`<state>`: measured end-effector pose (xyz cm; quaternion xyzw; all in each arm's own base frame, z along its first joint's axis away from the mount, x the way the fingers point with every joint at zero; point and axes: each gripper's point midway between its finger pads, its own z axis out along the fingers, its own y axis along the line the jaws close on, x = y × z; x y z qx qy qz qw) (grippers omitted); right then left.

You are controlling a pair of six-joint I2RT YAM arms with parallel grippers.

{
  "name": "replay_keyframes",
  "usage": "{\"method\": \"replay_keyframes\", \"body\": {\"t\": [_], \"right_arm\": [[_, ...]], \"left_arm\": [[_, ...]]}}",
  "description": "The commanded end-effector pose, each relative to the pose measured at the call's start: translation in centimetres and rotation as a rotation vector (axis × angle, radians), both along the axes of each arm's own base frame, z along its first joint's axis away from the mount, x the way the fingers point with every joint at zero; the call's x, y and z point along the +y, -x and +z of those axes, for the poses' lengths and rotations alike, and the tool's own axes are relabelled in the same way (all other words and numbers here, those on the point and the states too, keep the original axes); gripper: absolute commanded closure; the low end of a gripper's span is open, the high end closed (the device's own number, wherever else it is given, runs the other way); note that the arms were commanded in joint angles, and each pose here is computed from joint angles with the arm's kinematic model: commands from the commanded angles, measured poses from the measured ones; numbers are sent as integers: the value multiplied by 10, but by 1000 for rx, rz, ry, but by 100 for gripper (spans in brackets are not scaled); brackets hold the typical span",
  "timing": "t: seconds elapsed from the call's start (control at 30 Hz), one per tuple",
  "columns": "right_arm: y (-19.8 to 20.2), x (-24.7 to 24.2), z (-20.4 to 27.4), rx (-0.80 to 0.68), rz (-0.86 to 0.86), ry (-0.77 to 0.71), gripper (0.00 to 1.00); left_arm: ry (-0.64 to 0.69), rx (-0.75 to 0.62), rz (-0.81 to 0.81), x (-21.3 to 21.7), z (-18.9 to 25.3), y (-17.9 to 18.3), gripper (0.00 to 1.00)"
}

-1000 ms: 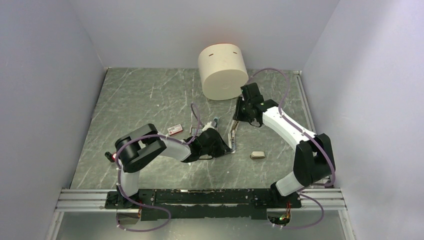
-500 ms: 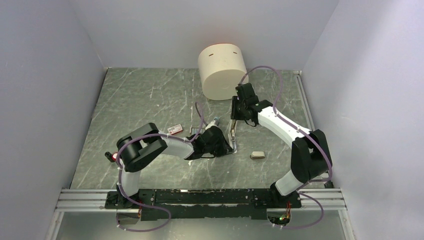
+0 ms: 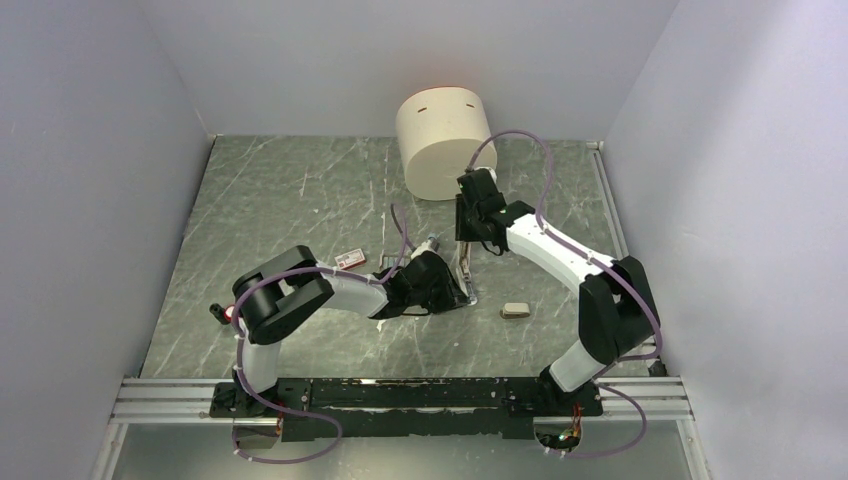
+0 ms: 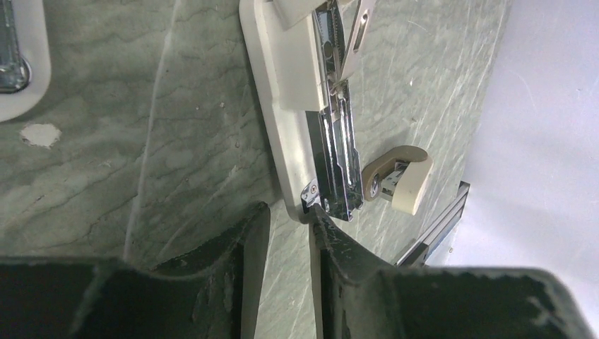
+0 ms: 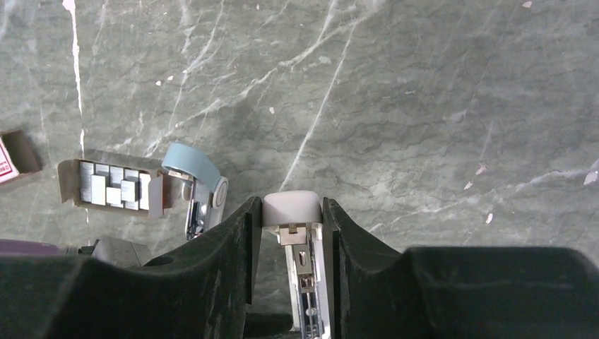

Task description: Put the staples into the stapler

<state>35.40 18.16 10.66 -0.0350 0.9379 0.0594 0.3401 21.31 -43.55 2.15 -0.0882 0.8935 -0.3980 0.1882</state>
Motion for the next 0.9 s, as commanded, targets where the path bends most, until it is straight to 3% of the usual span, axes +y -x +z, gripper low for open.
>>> {"method": "replay_keyframes", "body": {"t": [0.0, 0.23, 0.87], "right_arm": [[23, -17, -20, 96, -30, 92, 63], [34, -13, -11, 94, -37, 81, 63], [45, -15, 7, 76, -49, 112, 61]], "left_arm": [[-149, 52, 12, 30, -37, 12, 66], [-200, 45, -11, 35, -42, 13, 74], [-196, 35, -9, 40, -38, 14, 69]]}}
